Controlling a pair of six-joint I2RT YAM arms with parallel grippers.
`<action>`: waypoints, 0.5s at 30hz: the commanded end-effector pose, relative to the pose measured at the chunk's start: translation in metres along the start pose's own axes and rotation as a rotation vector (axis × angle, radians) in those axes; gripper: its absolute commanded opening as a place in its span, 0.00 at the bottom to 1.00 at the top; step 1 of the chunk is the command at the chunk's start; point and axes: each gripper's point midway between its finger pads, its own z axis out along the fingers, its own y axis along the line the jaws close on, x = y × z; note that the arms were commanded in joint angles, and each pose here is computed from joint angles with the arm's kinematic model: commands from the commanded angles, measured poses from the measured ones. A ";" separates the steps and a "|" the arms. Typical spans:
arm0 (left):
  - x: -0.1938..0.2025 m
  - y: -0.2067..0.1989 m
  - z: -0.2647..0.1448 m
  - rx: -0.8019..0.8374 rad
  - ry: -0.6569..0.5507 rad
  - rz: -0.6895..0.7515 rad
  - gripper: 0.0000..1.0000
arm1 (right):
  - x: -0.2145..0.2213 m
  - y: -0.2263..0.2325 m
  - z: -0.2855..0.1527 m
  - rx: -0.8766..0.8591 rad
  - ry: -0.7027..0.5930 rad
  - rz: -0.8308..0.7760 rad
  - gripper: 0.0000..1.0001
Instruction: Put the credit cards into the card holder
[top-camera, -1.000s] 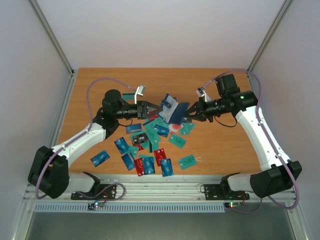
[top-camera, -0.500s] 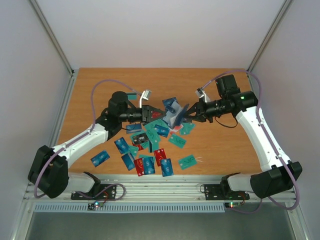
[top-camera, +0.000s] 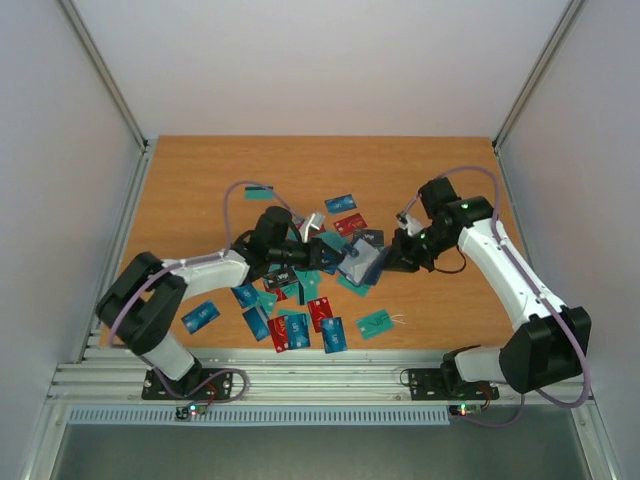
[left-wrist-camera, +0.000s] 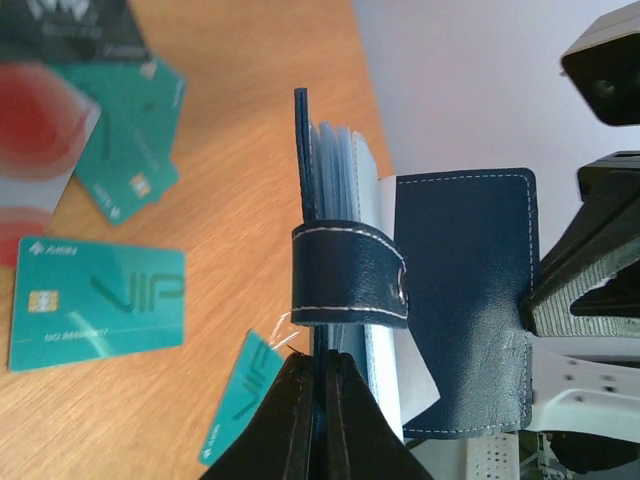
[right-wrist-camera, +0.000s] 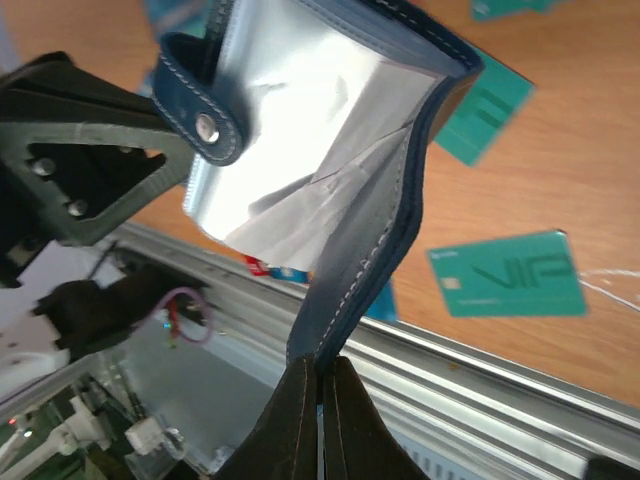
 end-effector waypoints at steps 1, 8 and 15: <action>0.006 0.017 0.023 0.010 -0.027 0.006 0.00 | 0.000 -0.042 0.023 0.136 0.017 0.013 0.01; 0.021 0.044 0.065 -0.008 0.003 -0.004 0.00 | -0.002 -0.104 0.056 0.315 0.073 0.096 0.01; 0.015 0.057 0.095 -0.065 -0.008 -0.015 0.00 | -0.011 -0.138 0.048 0.396 0.069 0.156 0.11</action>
